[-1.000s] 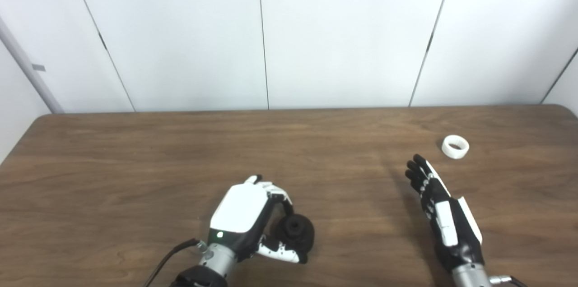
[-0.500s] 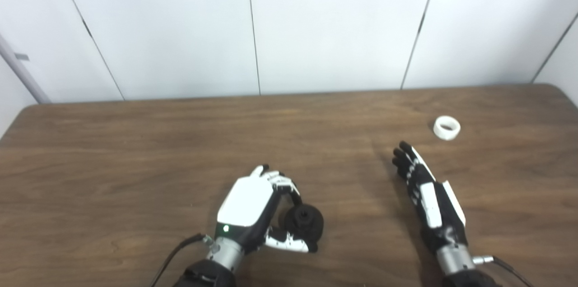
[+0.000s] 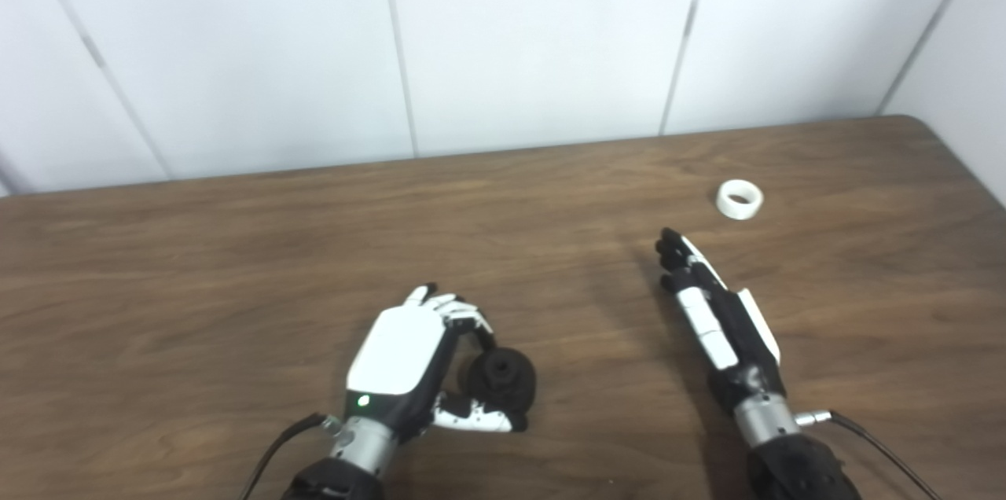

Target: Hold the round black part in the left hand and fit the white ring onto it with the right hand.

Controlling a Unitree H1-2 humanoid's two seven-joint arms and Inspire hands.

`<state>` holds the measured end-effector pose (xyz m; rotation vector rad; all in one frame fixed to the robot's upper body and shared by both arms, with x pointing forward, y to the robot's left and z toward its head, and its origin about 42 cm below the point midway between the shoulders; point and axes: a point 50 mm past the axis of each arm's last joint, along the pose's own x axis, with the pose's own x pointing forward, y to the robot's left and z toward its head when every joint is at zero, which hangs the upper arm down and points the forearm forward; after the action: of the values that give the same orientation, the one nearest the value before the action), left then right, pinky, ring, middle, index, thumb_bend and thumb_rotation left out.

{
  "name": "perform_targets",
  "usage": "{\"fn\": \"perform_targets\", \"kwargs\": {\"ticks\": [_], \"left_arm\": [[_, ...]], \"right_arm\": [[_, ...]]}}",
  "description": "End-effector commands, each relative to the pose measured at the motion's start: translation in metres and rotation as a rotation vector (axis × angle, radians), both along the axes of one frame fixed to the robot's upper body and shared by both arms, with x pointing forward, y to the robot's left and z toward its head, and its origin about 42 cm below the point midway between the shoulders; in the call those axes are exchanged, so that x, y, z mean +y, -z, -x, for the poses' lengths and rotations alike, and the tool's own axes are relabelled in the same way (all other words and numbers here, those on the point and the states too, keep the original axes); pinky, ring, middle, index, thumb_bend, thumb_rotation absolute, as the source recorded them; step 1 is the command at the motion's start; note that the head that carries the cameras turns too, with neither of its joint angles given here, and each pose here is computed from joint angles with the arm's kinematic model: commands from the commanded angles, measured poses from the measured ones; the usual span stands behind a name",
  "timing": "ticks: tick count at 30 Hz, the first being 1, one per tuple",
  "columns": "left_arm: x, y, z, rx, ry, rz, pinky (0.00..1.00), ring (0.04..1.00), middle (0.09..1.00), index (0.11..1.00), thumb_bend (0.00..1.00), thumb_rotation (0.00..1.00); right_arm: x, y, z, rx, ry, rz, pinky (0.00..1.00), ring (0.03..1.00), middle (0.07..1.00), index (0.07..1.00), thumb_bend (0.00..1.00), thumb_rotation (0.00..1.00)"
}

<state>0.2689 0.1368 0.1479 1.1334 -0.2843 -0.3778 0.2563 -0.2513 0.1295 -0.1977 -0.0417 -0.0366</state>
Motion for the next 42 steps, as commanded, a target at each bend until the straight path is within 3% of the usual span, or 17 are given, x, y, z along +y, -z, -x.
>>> {"fn": "perform_targets", "kwargs": {"ticks": [1,6,11,13,20,27,35,42], "left_arm": [[0.008,0.003,-0.001,0.008,0.005,-0.045,0.95,0.836,0.748,0.485,0.52,0.06],[0.012,0.004,0.000,0.028,-0.006,-0.052,0.95,0.836,0.751,0.485,0.52,0.06],[0.016,0.005,0.001,0.032,-0.011,-0.065,0.94,0.832,0.751,0.485,0.52,0.06],[0.017,0.004,0.001,0.036,-0.012,-0.073,0.94,0.831,0.753,0.485,0.52,0.06],[0.019,0.006,0.002,0.037,-0.016,-0.078,0.93,0.832,0.752,0.485,0.52,0.06],[0.022,0.007,0.003,0.044,-0.020,-0.079,0.94,0.835,0.750,0.485,0.52,0.06],[0.023,0.008,0.002,0.043,-0.024,-0.085,0.94,0.834,0.748,0.485,0.52,0.06],[0.023,0.007,0.002,0.046,-0.027,-0.082,0.93,0.834,0.745,0.485,0.52,0.06]], "right_arm": [[-0.009,-0.024,-0.010,-0.049,0.034,0.100,0.90,0.935,0.925,0.891,0.56,0.80],[-0.029,-0.049,-0.026,-0.054,0.056,0.281,0.88,0.916,0.916,0.863,0.56,0.69],[-0.045,-0.070,-0.042,-0.059,0.118,0.361,0.84,0.881,0.890,0.850,0.60,0.58],[-0.051,-0.078,-0.051,-0.074,0.144,0.393,0.88,0.902,0.895,0.840,0.61,0.50],[-0.074,-0.099,-0.080,-0.059,0.210,0.528,0.89,0.915,0.909,0.836,0.67,0.45],[-0.098,-0.107,-0.109,-0.041,0.227,0.686,0.84,0.932,0.941,0.865,0.72,0.39],[-0.116,-0.109,-0.140,0.035,0.246,0.798,0.87,0.959,0.950,0.835,0.76,0.29],[-0.128,-0.109,-0.168,0.136,0.228,0.898,0.92,0.978,0.960,0.807,0.78,0.32]]}}
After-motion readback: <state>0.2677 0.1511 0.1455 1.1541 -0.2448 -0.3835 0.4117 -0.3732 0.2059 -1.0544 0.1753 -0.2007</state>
